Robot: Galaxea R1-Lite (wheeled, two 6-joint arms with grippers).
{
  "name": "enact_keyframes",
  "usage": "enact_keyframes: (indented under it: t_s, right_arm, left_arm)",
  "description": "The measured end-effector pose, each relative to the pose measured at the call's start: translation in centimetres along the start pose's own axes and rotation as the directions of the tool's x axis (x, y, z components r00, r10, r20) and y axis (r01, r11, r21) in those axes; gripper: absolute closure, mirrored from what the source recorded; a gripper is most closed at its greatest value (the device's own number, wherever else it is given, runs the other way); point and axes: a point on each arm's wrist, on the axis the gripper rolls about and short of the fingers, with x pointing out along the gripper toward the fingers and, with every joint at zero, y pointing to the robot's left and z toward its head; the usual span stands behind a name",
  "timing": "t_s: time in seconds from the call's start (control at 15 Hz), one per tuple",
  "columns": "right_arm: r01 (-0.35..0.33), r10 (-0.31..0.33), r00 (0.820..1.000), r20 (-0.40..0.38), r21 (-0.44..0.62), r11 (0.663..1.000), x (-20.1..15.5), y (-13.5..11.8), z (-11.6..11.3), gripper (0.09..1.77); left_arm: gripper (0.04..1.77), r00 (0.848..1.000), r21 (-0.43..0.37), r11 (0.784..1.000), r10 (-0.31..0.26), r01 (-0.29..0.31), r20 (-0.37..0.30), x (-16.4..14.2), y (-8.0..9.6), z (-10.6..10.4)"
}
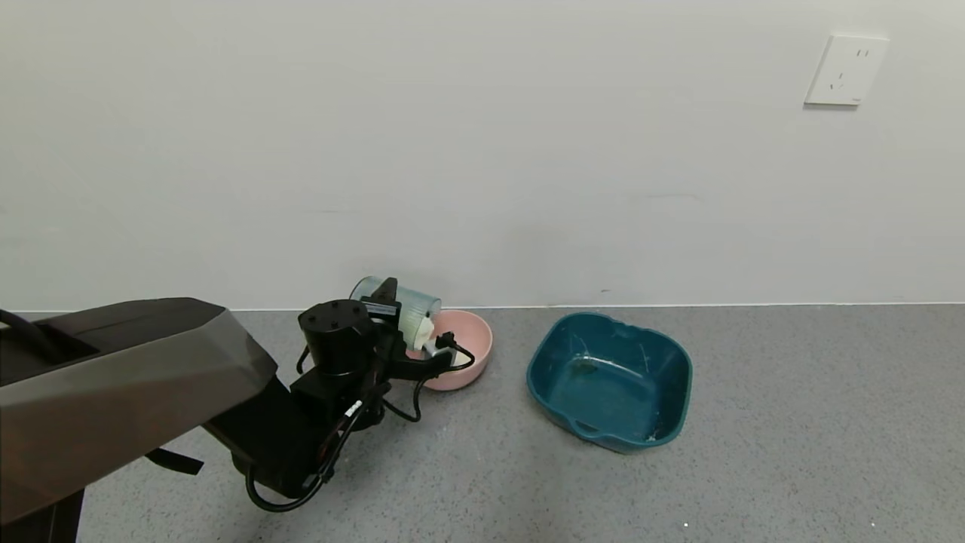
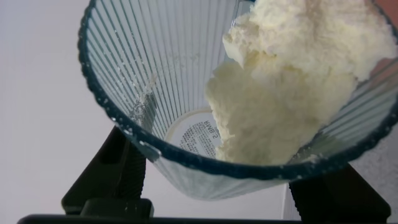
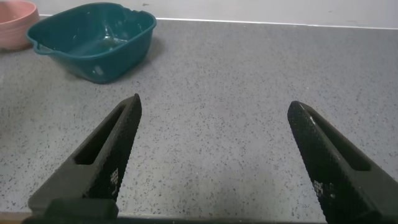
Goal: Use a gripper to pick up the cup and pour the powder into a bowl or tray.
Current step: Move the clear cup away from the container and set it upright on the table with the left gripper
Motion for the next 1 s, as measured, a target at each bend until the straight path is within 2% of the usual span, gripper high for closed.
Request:
enact_keyframes:
  t_s: [0.2,0.4,0.53,0.67,0.73,1.0]
  right_arm:
    - [0.0,0.0,1.0,0.0,0.0,1.0,0.0,0.0,0.0,0.15]
    - [0.001,-0.001,1.0,0.0,0.0,1.0,0.0,0.0,0.0,0.15]
    - [0.001,-0.001,1.0,0.0,0.0,1.0,0.0,0.0,0.0,0.15]
    - [0.0,0.0,1.0,0.0,0.0,1.0,0.0,0.0,0.0,0.15]
    - [0.0,0.0,1.0,0.0,0.0,1.0,0.0,0.0,0.0,0.15]
    - [0.001,-0.001,1.0,0.0,0.0,1.0,0.0,0.0,0.0,0.15]
  left_arm:
    - [0.52,0.999,-0.126,0.991,-0.036,0.037,0.006,-0.5,-0.9,0.0]
    - [0.52,0.998,-0.216,0.974,-0.063,0.062,0.003,-1.0,-1.6,-0.1]
    - [0.52,0.998,-0.293,0.954,-0.063,0.06,0.0,-1.1,-1.5,-0.2]
    - [0.52,0.998,-0.397,0.916,-0.062,0.056,-0.001,-1.1,-1.4,-0.2]
    - [0.53,0.998,-0.454,0.89,-0.061,0.053,-0.003,-1.2,-1.3,-0.2]
    - [0.53,0.998,-0.585,0.811,-0.055,0.022,-0.038,-1.2,-0.9,-0.6]
